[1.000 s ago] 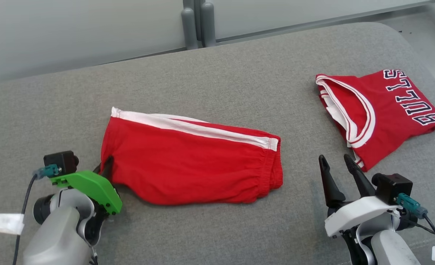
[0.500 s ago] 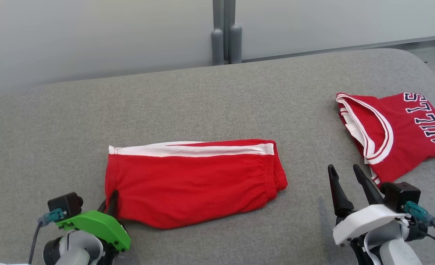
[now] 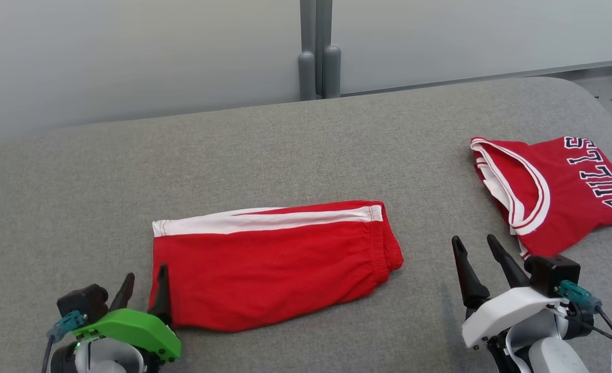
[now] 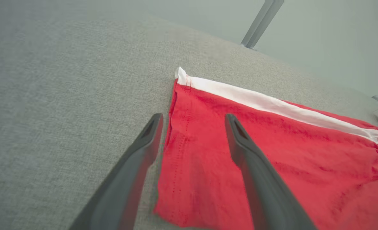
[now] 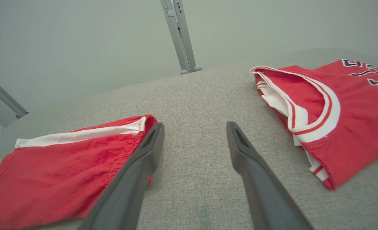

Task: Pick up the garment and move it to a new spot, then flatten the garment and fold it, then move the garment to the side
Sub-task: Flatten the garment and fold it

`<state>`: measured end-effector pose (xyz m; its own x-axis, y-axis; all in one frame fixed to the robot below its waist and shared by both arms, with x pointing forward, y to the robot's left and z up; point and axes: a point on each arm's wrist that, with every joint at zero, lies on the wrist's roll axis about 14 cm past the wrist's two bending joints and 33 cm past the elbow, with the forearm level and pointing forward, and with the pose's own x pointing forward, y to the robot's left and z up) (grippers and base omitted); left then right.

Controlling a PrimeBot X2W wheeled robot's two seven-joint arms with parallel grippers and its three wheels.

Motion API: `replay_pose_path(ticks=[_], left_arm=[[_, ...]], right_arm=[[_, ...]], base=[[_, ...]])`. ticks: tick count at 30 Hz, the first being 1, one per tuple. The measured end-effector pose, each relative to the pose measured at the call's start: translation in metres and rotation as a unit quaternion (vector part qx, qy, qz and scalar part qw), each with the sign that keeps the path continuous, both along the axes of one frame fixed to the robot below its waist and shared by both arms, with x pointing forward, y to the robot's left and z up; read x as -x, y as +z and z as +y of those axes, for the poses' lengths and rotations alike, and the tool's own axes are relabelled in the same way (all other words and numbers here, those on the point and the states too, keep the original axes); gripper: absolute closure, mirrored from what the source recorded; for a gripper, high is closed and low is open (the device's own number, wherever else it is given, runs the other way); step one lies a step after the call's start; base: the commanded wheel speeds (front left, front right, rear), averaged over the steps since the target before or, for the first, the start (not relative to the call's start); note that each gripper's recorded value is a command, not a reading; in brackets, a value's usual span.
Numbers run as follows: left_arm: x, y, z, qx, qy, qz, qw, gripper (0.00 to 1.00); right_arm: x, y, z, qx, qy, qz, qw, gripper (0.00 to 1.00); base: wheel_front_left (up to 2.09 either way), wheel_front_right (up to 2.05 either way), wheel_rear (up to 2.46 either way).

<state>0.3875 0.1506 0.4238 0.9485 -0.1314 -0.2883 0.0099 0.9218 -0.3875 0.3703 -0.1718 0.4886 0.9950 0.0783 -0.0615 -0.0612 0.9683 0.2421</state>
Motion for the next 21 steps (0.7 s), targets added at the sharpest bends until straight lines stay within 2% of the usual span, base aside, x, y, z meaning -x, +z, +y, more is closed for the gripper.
replay_pose_path(ticks=[7, 14, 21], left_arm=[[0.001, 0.032, 0.014, -0.023, 0.022, -0.064, 0.997, 0.0], [0.02, 0.054, 0.02, -0.025, 0.046, -0.104, 0.993, 0.0], [0.041, 0.054, 0.03, -0.026, 0.069, -0.106, 0.992, 0.0]], right_arm=[[0.0, 0.003, 0.009, 0.0, 0.016, 0.005, 1.0, 0.0], [-0.005, -0.007, 0.039, -0.025, 0.058, 0.031, 0.998, 0.0], [-0.008, -0.04, 0.065, -0.039, 0.095, 0.097, 0.99, 0.0]], base=[[0.0, 0.0, 0.0], [0.0, 0.0, 0.0], [0.0, 0.0, 0.0]])
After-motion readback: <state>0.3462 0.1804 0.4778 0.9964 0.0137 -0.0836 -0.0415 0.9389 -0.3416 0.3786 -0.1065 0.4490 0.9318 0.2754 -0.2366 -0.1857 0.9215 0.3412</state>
